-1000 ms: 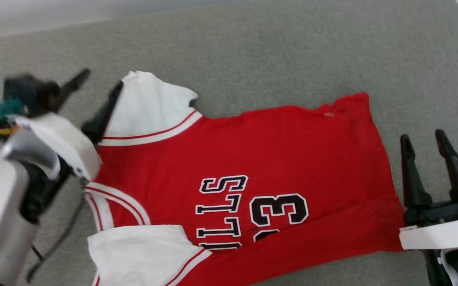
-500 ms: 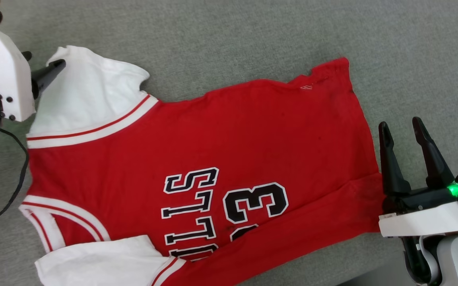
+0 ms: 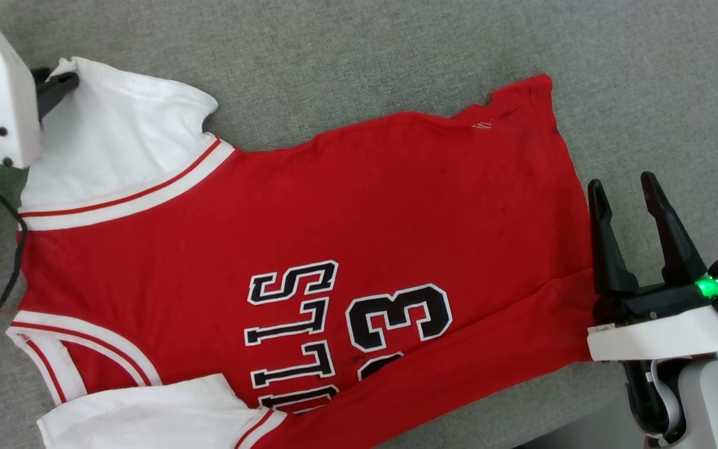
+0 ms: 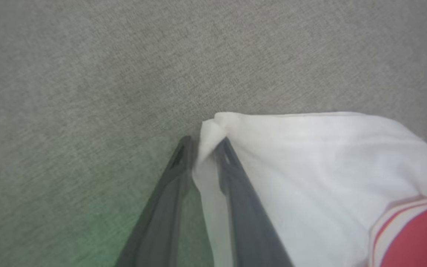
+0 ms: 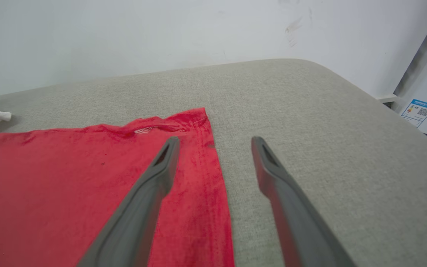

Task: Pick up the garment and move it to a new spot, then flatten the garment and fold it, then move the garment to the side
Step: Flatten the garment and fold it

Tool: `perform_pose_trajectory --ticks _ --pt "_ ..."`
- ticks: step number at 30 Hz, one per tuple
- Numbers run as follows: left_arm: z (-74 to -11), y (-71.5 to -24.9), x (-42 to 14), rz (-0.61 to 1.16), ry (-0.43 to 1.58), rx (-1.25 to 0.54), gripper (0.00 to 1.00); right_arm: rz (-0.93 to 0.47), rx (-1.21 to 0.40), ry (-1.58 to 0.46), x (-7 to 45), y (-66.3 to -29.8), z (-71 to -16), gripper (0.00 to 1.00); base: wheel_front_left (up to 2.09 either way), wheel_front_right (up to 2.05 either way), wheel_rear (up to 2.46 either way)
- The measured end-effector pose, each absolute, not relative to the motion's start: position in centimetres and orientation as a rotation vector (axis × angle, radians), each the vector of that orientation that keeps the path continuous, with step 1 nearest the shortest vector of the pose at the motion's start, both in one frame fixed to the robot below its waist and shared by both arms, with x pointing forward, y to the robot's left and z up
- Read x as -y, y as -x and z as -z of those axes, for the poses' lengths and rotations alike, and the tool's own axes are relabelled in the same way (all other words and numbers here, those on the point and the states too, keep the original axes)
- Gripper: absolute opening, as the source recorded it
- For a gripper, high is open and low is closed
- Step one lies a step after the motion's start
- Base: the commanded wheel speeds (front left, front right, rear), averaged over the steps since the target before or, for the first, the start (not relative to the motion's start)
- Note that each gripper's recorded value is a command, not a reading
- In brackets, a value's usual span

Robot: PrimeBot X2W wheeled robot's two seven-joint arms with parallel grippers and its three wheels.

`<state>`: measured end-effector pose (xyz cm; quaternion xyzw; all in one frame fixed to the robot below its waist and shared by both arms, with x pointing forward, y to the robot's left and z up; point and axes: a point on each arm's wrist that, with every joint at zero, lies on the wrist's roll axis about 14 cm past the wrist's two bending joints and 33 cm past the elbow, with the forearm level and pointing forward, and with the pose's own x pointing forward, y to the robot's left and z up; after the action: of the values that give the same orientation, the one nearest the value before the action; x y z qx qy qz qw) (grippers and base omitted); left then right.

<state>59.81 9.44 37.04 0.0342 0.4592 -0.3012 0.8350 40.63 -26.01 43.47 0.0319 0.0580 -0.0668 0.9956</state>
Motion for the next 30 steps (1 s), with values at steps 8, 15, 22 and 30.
perform_pose_trajectory --ticks 8,15,22,30 --pt "-40.0 -59.4 -8.4 0.652 -0.028 -0.805 0.00 0.118 -0.094 -0.028 26.6 -40.4 -44.7 1.00 0.00 0.00 0.00" --pt "-45.7 -57.5 -7.9 0.682 0.000 -0.606 0.00 0.076 -0.146 0.025 27.7 -40.1 -46.2 1.00 0.00 0.00 0.00" --pt "-49.7 -53.0 -8.4 0.734 -0.014 -0.483 0.00 -0.021 -0.364 0.070 27.7 -40.4 -45.9 1.00 0.00 0.00 0.00" --pt "-52.4 -48.1 -10.4 0.743 -0.052 -0.360 0.00 -0.127 -0.673 0.144 27.0 -44.3 -45.7 1.00 0.00 0.00 0.00"
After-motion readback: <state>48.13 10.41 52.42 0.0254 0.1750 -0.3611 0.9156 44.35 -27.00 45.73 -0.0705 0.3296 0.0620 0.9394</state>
